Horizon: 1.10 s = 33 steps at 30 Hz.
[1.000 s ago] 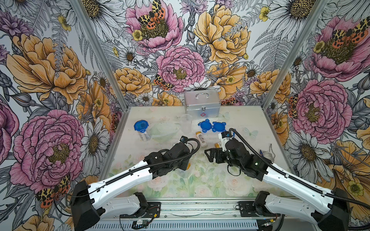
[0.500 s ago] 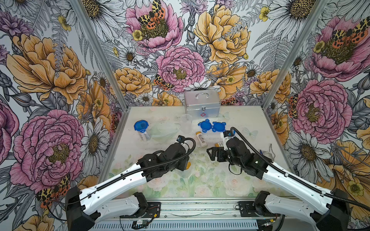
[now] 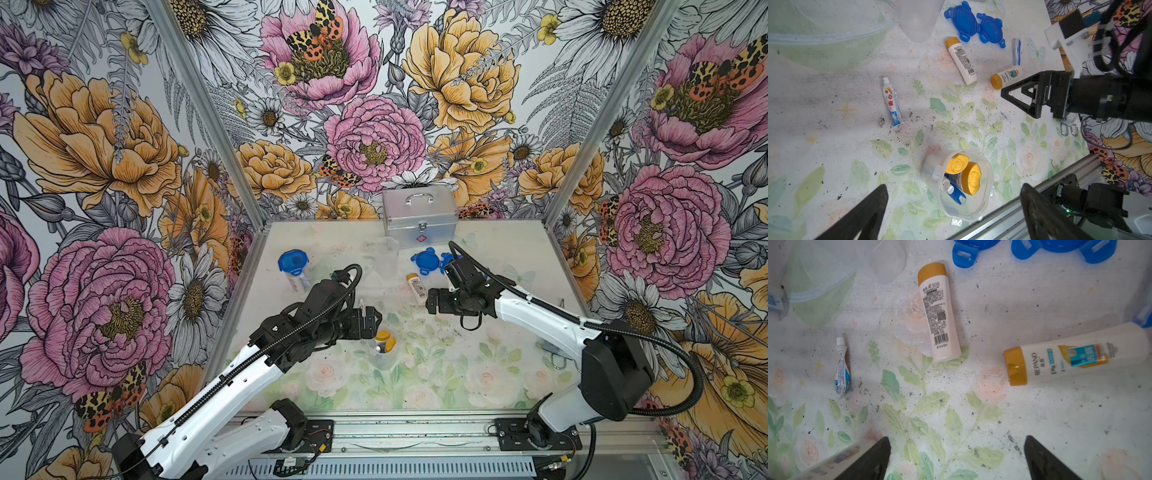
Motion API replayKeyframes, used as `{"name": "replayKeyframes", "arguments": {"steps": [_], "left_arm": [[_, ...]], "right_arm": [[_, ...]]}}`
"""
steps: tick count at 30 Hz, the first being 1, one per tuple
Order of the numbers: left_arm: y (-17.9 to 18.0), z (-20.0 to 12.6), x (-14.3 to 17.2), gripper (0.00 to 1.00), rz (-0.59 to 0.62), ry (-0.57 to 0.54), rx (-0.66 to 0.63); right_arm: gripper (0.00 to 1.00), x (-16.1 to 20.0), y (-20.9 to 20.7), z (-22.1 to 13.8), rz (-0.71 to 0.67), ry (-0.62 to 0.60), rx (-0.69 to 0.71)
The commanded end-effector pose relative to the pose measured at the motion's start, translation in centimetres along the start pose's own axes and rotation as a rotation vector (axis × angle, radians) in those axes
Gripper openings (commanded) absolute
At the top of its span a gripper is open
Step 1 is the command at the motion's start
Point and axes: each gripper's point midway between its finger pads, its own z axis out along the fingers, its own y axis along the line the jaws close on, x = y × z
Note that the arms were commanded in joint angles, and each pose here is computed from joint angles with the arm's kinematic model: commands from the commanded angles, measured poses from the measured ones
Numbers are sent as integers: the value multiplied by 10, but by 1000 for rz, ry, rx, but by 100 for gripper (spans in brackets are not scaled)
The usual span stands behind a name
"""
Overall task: Pack away toiletry kits
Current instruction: Place the toiletry item into the container, then pick up the lid from the center of the board.
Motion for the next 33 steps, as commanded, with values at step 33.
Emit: {"name": "replayKeyframes", "arguments": {"steps": [33], "left_arm": [[-9,-2,-19,99,-98,40,10]], "right_arm": [[97,-152,-109,65,100,-16,186]]}}
